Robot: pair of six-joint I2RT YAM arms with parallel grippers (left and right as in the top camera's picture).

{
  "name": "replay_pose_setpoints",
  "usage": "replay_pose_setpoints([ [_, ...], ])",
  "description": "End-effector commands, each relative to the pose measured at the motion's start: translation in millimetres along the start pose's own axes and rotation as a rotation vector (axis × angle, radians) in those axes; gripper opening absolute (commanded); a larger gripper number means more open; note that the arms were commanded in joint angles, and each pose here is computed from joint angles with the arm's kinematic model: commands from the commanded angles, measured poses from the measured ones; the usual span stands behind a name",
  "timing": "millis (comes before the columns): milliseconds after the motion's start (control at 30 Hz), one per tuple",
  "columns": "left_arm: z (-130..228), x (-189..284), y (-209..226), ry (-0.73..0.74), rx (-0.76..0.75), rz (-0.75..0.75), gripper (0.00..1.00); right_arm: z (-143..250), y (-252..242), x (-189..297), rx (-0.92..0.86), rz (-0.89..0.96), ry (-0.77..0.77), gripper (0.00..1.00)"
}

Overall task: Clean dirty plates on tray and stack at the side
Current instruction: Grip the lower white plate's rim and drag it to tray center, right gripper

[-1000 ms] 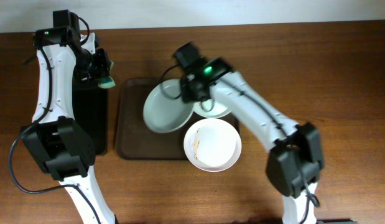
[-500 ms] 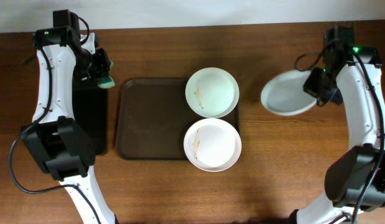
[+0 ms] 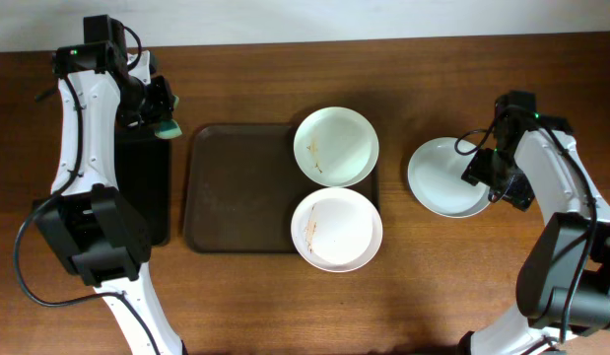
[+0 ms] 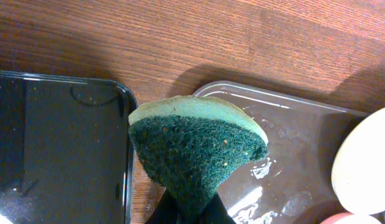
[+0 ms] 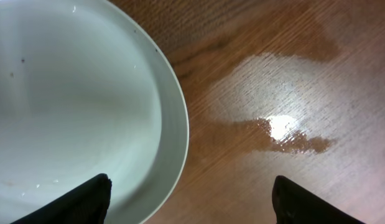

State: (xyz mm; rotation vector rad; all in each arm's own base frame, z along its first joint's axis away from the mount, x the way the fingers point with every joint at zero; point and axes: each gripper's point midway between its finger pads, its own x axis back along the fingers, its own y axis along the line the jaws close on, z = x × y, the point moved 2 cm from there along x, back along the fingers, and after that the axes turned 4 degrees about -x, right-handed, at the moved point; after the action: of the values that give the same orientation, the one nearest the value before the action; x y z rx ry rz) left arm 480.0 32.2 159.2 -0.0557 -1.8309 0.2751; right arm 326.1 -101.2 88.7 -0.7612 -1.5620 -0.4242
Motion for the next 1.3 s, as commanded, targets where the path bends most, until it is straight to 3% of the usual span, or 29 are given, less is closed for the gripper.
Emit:
replay_pose_setpoints([
  [0,-4,5,2,-0.019,0.014,-0.006,0.01,-11,21,32,0.040,-0.128,-0.001,0.83],
  [100,-4,5,2,-0.020,0.014,-0.006,0.01,13,64,87,0.113,-0.414,0.078,0.83],
  [167,-4,5,2,-0.019,0.014,-0.006,0.01,46,82,103,0.200,-0.493,0.170,0.82],
  [300,-6,5,2,-0.026,0.012,-0.006,0.01,111,96,90,0.300,-0.329,0.255,0.77],
  [433,-6,5,2,-0.026,0.012,-0.006,0.01,166,112,58,0.362,-0.256,0.290,0.49],
  [533,-6,5,2,-0.026,0.012,-0.006,0.01,192,122,37,0.396,-0.241,0.272,0.45],
  [900,-6,5,2,-0.026,0.012,-0.006,0.01,208,121,3,0.463,-0.194,0.202,0.28],
  [1033,-7,5,2,-0.030,0.011,-0.006,0.01,209,121,2,0.463,-0.193,0.204,0.11],
  [1267,-7,5,2,-0.034,0.011,-0.006,0.01,225,129,2,0.524,-0.206,0.186,0.10],
])
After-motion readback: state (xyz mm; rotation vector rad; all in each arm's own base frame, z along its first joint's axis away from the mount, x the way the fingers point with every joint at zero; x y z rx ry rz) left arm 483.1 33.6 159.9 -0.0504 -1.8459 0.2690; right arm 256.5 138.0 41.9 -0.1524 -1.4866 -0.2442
